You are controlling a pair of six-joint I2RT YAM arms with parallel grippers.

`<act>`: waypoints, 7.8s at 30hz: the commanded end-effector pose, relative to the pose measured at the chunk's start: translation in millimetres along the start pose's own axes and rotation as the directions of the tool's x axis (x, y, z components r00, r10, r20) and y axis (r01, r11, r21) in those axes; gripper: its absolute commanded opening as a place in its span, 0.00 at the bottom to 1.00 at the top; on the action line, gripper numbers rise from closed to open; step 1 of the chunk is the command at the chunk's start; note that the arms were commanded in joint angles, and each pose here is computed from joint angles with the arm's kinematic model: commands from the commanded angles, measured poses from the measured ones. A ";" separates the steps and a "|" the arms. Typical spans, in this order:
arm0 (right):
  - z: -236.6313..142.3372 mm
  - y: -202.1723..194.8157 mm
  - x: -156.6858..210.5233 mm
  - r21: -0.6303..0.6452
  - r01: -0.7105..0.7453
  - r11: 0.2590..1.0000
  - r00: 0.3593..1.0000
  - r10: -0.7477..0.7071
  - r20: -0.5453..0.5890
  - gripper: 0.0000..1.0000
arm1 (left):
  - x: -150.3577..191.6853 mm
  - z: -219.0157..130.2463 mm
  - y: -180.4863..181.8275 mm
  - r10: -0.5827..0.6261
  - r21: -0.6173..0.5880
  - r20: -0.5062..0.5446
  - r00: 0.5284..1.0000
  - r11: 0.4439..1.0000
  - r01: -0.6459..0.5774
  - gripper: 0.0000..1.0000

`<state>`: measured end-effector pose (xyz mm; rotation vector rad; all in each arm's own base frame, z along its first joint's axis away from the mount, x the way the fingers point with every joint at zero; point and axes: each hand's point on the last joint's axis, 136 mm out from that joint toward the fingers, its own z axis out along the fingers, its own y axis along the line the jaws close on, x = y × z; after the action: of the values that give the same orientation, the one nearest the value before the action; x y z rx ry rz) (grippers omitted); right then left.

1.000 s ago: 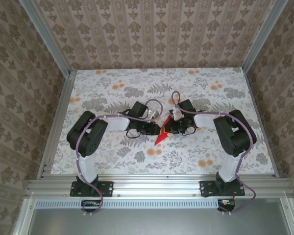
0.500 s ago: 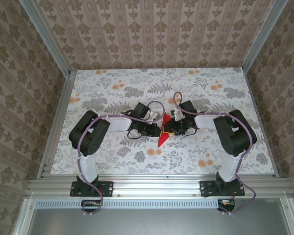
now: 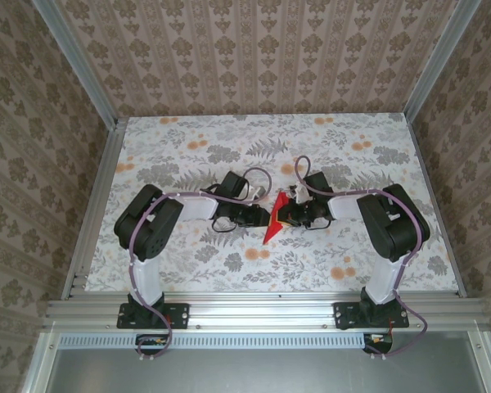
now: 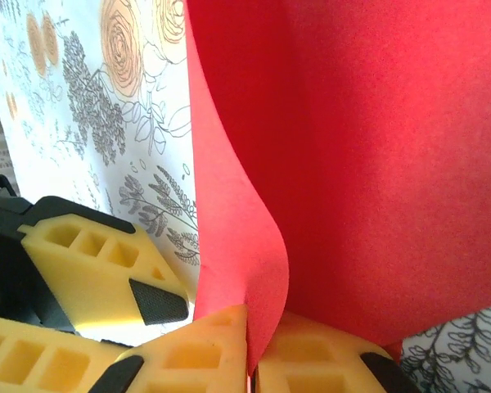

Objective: Fold a paper plane with a square sheet of paper (pick it up from the middle)
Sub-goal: Fold the wing for the fifth time at the center of the table.

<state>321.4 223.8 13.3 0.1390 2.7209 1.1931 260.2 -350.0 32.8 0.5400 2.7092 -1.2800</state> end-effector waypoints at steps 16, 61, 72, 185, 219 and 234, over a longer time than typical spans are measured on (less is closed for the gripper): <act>5.0 -32.2 5.5 0.071 -0.073 0.995 0.997 0.072 0.022 0.12 | 13.9 5.7 7.6 -0.049 -0.015 -0.091 0.995 0.999 0.048 0.15; 5.0 -45.5 12.1 0.120 -0.075 0.990 0.997 0.074 0.018 0.20 | 6.9 19.3 2.5 -0.016 -0.067 -0.105 0.994 0.998 0.009 0.16; 2.7 -50.9 10.7 0.157 -0.078 0.984 0.997 0.074 0.030 0.24 | 9.3 23.1 1.8 0.040 -0.115 -0.129 0.991 0.992 -0.055 0.15; -3.3 -97.3 5.9 0.246 -0.242 0.939 0.966 0.210 0.150 0.00 | 53.9 13.5 -25.7 0.135 -0.248 -0.184 0.974 0.952 -0.179 0.12; -5.0 -99.9 2.7 0.258 -0.260 0.931 0.960 0.222 0.169 0.00 | 98.4 10.3 -4.6 0.230 -0.374 -0.390 0.892 0.845 -0.382 0.06; -2.6 -101.8 1.4 0.248 -0.275 0.929 0.955 0.236 0.178 0.00 | 21.8 -5.6 -52.0 0.215 -0.239 -0.017 0.977 0.947 -0.212 0.06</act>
<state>326.6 215.9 10.8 0.3296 2.6500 1.2507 219.6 -358.3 64.4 0.8291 2.6725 -0.7802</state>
